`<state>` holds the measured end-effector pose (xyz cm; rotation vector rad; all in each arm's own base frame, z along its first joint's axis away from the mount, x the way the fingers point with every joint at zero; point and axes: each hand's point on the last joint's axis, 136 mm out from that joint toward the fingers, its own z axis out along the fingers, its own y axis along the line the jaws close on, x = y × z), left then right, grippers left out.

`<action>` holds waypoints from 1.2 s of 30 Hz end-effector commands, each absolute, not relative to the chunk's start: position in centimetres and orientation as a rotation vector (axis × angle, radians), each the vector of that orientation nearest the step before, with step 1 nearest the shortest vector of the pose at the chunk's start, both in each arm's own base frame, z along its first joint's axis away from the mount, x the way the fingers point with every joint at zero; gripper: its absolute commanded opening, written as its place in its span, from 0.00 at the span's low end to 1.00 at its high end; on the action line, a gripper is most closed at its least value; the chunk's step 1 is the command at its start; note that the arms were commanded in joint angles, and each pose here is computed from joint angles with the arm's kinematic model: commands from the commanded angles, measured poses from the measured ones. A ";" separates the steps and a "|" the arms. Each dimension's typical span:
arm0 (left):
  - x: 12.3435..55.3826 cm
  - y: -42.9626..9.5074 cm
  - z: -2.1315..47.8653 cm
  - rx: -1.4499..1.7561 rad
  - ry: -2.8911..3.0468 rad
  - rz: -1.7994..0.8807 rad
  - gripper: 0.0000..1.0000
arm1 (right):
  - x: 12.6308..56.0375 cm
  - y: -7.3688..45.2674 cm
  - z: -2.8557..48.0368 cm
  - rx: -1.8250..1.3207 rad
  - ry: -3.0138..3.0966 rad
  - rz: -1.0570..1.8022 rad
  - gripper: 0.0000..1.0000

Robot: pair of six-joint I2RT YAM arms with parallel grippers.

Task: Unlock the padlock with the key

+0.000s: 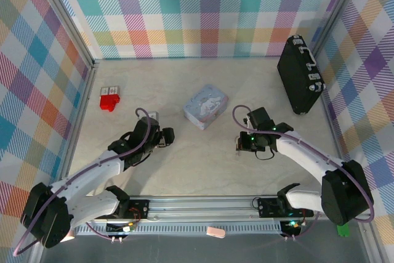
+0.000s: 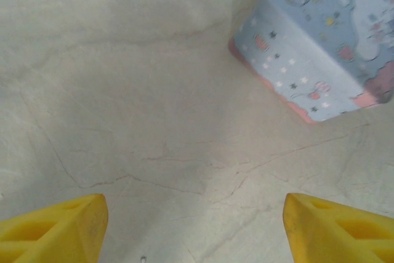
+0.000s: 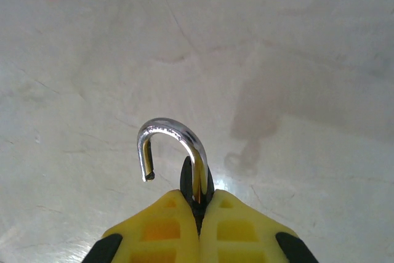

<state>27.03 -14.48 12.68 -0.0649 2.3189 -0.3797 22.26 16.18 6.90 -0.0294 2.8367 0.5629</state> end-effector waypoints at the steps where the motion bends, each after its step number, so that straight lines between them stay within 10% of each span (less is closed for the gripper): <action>1: 27.4 -14.2 14.2 -0.036 2.224 -0.373 0.75 | 21.4 17.2 5.4 -0.017 2.890 0.592 0.03; 20: 27.5 -12.5 14.4 -0.122 2.201 -0.303 0.77 | 20.1 15.8 3.4 -0.037 2.966 0.441 0.22; 36: 28.3 -8.0 20.8 -0.210 2.006 -0.060 0.87 | 25.1 11.8 14.6 -0.074 2.492 0.193 0.43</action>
